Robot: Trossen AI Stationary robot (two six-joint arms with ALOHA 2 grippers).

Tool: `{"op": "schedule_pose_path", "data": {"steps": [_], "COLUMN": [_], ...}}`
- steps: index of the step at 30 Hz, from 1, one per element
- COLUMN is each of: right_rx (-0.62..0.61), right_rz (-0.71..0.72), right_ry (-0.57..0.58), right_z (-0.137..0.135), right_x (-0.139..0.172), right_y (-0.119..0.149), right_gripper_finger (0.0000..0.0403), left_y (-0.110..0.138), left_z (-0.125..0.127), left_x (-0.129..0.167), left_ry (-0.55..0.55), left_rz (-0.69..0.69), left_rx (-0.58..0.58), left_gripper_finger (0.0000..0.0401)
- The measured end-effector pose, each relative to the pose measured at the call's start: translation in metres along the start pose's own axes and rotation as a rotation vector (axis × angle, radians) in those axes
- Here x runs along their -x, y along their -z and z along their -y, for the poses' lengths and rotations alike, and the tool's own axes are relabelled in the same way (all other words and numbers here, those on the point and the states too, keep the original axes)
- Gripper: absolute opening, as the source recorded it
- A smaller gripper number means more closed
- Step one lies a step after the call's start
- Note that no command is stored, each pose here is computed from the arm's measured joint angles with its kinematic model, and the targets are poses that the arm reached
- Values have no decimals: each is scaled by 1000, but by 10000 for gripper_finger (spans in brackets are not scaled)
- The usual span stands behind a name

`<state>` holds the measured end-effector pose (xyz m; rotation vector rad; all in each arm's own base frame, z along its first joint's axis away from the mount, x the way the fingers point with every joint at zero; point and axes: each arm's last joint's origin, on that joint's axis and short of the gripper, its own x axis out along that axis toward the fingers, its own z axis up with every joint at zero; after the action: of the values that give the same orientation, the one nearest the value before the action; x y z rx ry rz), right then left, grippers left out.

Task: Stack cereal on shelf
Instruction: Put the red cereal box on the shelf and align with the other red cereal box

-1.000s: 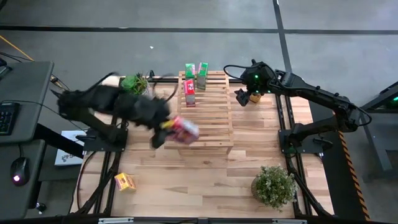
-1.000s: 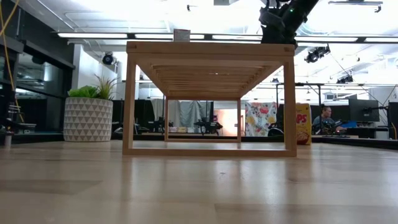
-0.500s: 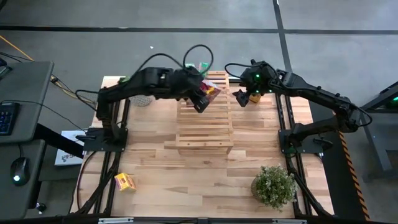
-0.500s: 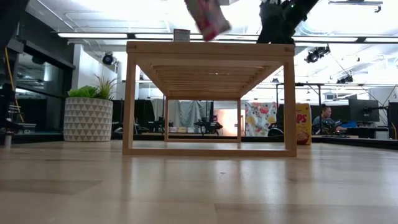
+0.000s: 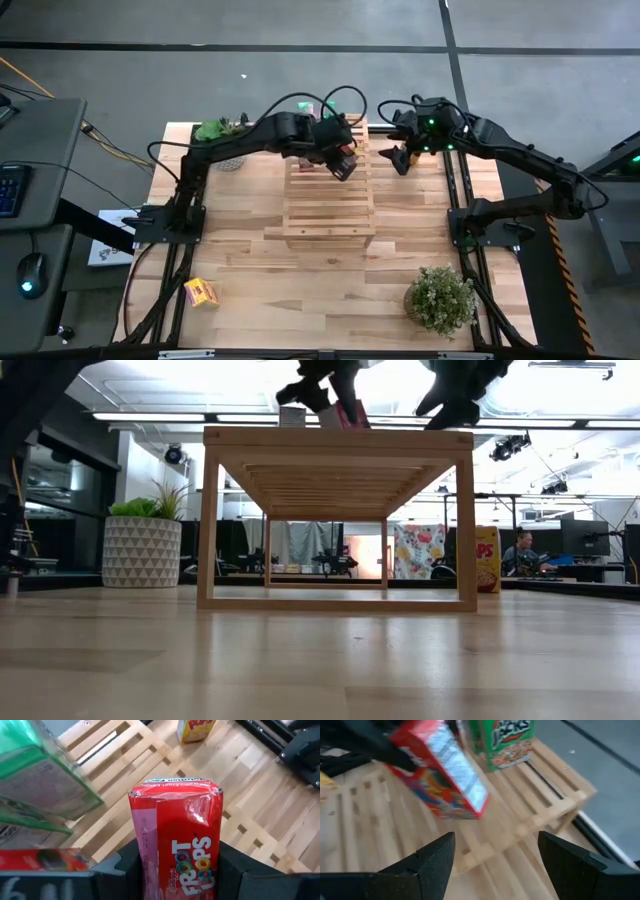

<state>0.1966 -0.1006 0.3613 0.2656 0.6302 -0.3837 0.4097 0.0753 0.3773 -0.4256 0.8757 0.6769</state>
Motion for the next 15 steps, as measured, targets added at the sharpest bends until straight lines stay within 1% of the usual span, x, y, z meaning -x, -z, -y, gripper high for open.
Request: {"op": "schedule_pose_path", "data": {"steps": [6, 9, 11, 15], "right_rx": [4, 7, 9, 12], "right_rz": [0, 19, 29, 48], "right_ry": [-115, -125, -126, -127], "right_z": [-4, -4, -5, -5], "right_x": [-1, -1, -1, -1], "right_y": [-1, -3, -4, -5], "right_gripper_finger": [277, 277, 277, 277], "left_y": [-2, -2, -2, -2], "left_z": [-1, -2, -2, -3], "left_x": [-3, -3, -3, -4], "left_ry": [-27, -53, -54, -53], "left_rz": [16, 27, 26, 26], "left_rx": [-13, -37, -62, -69], "left_gripper_finger": [156, 156, 156, 156]}}
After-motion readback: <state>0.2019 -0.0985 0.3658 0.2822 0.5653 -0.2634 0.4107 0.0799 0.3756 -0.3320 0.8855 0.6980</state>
